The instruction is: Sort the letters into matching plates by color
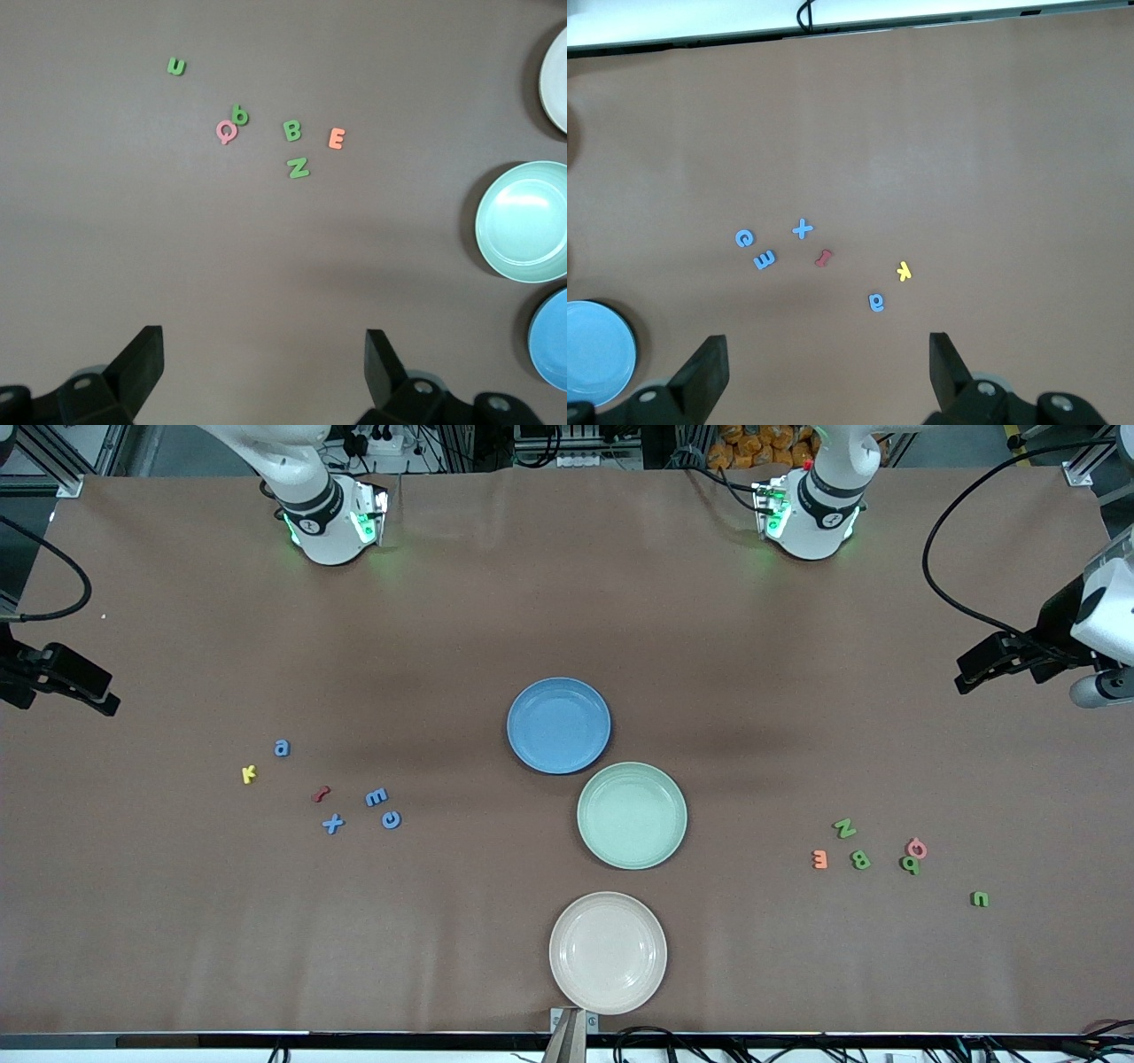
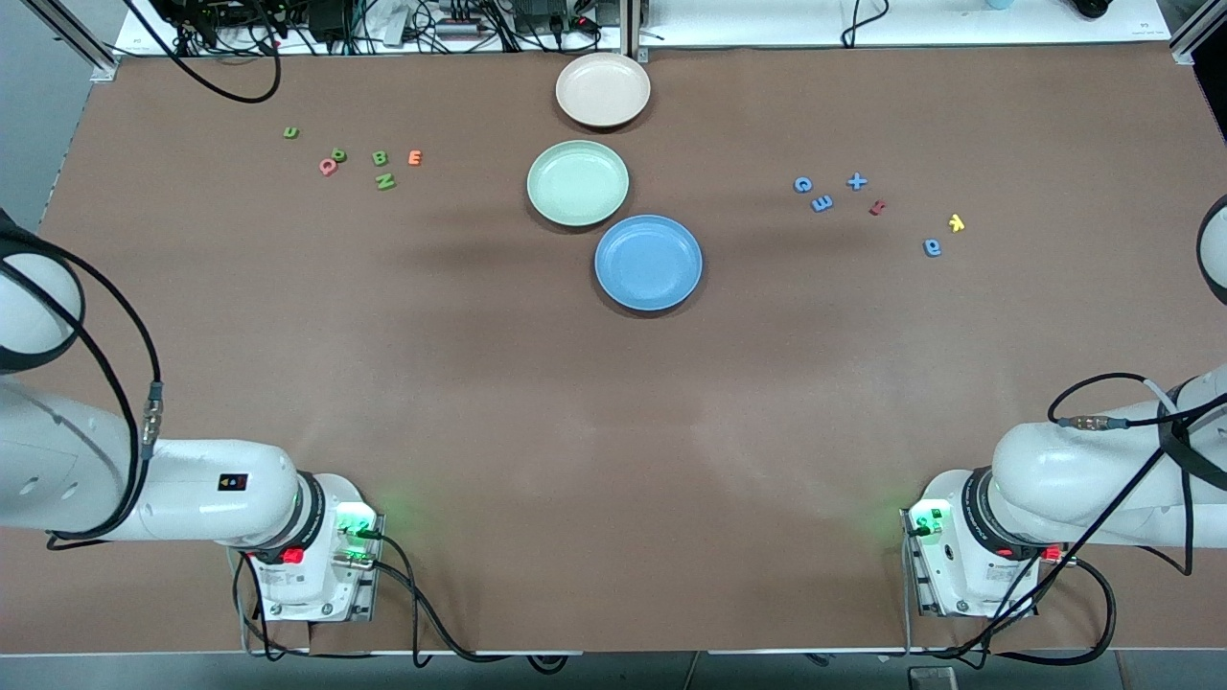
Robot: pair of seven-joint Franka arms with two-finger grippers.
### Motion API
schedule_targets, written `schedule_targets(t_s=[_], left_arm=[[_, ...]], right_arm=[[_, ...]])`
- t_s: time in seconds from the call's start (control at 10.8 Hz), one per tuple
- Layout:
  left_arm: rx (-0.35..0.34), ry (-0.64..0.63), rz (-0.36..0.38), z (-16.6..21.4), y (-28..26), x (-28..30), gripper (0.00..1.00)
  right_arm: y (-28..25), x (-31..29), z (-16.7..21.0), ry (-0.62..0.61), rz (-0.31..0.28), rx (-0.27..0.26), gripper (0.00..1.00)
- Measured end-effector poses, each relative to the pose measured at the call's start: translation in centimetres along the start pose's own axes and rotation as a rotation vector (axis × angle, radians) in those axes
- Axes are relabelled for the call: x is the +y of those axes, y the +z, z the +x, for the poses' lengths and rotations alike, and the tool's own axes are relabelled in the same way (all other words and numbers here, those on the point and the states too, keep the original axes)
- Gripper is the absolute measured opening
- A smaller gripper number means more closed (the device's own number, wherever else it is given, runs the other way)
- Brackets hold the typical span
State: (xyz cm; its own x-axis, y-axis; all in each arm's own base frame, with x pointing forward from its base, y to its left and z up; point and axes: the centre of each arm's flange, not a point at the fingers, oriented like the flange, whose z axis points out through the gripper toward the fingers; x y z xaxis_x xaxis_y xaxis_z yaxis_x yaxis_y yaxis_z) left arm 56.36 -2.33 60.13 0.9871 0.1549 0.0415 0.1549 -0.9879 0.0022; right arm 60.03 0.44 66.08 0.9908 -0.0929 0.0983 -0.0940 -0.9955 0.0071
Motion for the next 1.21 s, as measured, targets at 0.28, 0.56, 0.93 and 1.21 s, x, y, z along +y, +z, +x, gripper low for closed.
schedule_targets(t_s=[0.28, 0.56, 0.93, 1.21], left_arm=[[-0.051, -0.056, -0.022, 0.7, 3.9, -2.7, 1.00], [-0.080, -0.055, -0.015, 0.9, 12.0, -2.5, 1.00], [-0.100, -0.020, 0.093, 4.0, 20.9, -4.1, 1.00], [-0.138, -0.023, 0.123, 8.3, 27.0, -5.8, 1.00]], right_arm=[[0.0, -0.4, -0.2, -0.053, 0.002, -0.003, 1.00], [0.8, -0.5, -0.3, -0.082, 0.001, -0.019, 1.00], [1.1, -0.4, -0.2, -0.096, 0.001, -0.020, 1.00], [1.1, -0.5, -0.2, -0.102, 0.007, -0.014, 1.00]])
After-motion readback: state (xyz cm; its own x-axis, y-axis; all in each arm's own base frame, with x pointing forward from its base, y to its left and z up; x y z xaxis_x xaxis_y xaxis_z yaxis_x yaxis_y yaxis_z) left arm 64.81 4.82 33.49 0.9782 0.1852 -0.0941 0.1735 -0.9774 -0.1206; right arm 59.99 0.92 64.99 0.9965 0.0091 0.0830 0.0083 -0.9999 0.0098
